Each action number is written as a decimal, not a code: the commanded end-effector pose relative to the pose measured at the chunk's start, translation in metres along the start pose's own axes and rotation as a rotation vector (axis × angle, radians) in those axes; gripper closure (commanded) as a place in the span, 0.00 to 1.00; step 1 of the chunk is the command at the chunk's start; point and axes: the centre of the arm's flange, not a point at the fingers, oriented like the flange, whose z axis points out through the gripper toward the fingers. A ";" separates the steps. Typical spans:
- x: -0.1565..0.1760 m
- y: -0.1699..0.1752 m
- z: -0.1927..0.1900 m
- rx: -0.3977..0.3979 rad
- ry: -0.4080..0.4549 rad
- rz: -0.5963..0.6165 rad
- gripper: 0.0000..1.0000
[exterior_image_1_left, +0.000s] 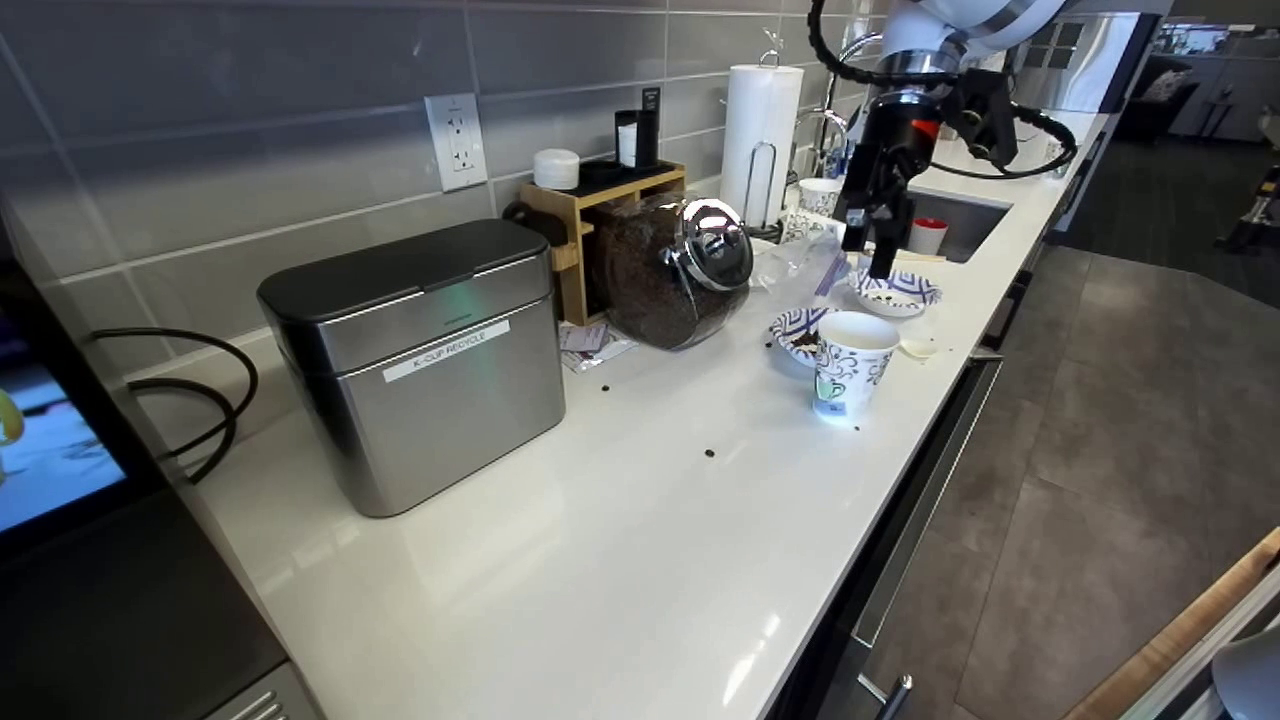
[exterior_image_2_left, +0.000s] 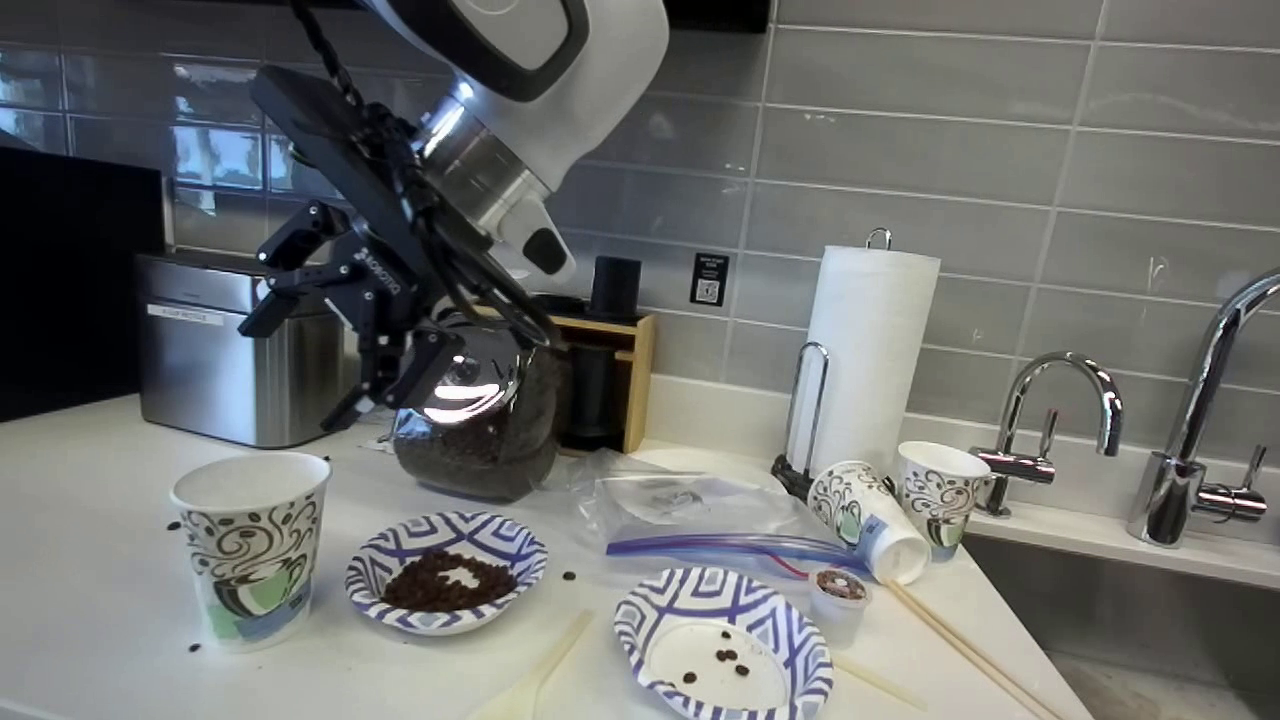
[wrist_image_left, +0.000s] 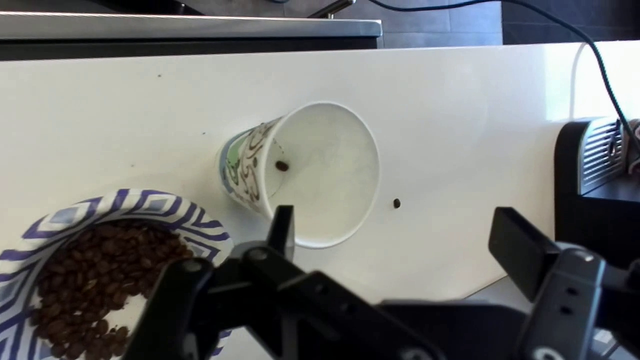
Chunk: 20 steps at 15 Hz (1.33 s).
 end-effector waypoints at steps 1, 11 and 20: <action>0.011 -0.024 0.018 -0.048 -0.031 0.090 0.00; 0.024 -0.036 0.064 -0.223 -0.048 0.204 0.00; 0.028 -0.034 0.081 -0.277 -0.018 0.263 0.00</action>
